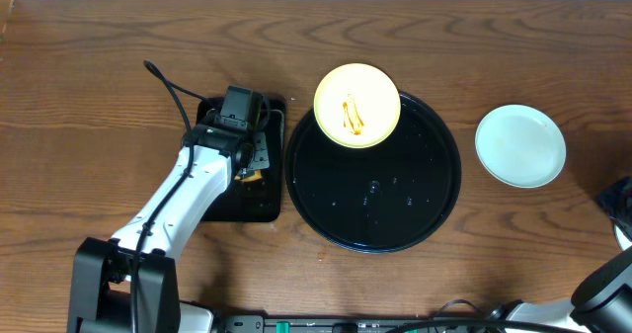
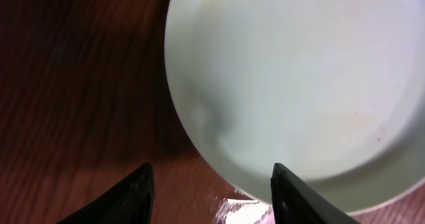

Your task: Clean dirty plates on tray and stack at the side

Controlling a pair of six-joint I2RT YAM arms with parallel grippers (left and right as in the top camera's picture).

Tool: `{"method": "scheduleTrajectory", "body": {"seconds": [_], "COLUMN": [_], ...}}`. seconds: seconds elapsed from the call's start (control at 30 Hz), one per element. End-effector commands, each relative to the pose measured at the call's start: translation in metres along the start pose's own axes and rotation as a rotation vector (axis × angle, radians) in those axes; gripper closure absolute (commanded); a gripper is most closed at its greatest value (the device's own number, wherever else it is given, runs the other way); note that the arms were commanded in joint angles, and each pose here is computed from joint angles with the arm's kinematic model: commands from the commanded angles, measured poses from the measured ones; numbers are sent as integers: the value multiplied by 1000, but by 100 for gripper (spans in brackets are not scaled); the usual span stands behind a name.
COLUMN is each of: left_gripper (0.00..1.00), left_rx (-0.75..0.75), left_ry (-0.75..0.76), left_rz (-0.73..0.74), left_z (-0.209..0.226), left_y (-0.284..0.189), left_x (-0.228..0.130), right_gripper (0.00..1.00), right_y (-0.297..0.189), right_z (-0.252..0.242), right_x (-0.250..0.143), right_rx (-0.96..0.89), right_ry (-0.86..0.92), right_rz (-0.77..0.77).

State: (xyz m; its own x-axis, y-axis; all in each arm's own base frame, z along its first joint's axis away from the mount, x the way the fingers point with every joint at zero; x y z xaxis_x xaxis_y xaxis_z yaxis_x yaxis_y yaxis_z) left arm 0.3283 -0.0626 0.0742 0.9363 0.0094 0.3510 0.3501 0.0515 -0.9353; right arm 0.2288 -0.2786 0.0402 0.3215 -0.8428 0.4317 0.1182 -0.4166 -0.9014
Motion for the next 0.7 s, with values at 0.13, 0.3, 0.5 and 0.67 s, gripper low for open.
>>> {"method": "scheduleTrajectory", "body": {"seconds": [0.13,0.3,0.5,0.67], "left_gripper": [91,91,90,86], "left_rx": [-11,-11,-11,-11], "left_ry": [-37,-36,-36,-36], "left_rz": [22,22,22,22], "left_z": [-1,-1,-1,-1], "left_y": [4,4,4,4], "left_x": [-5,-5,-5,-5], "right_gripper": [48,57,76,92], "right_y": [21,31,32,31], "right_z": [-8,-8,5,14], "right_x": [-8,-15,-21,-24], "right_rx": [-41,-46,31,83], "right_ry": [-26,-42,-43,-41], "right_rz": [43,70,101,120]}}
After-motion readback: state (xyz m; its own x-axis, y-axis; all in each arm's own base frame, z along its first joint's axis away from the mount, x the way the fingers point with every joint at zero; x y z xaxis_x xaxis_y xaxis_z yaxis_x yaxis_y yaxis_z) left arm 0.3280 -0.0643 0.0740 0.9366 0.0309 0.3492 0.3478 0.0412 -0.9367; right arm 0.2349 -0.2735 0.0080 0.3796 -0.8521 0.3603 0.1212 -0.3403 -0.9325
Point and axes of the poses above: each gripper's point midway between its finger pads, its own y axis out along the fingers, its own z axis along the line the jaws close on, x = y × z, the point moved 1 cm from there along -y, back along the fingers, and after that the axes turned 8 degrees about y, right-handed, at the moved point
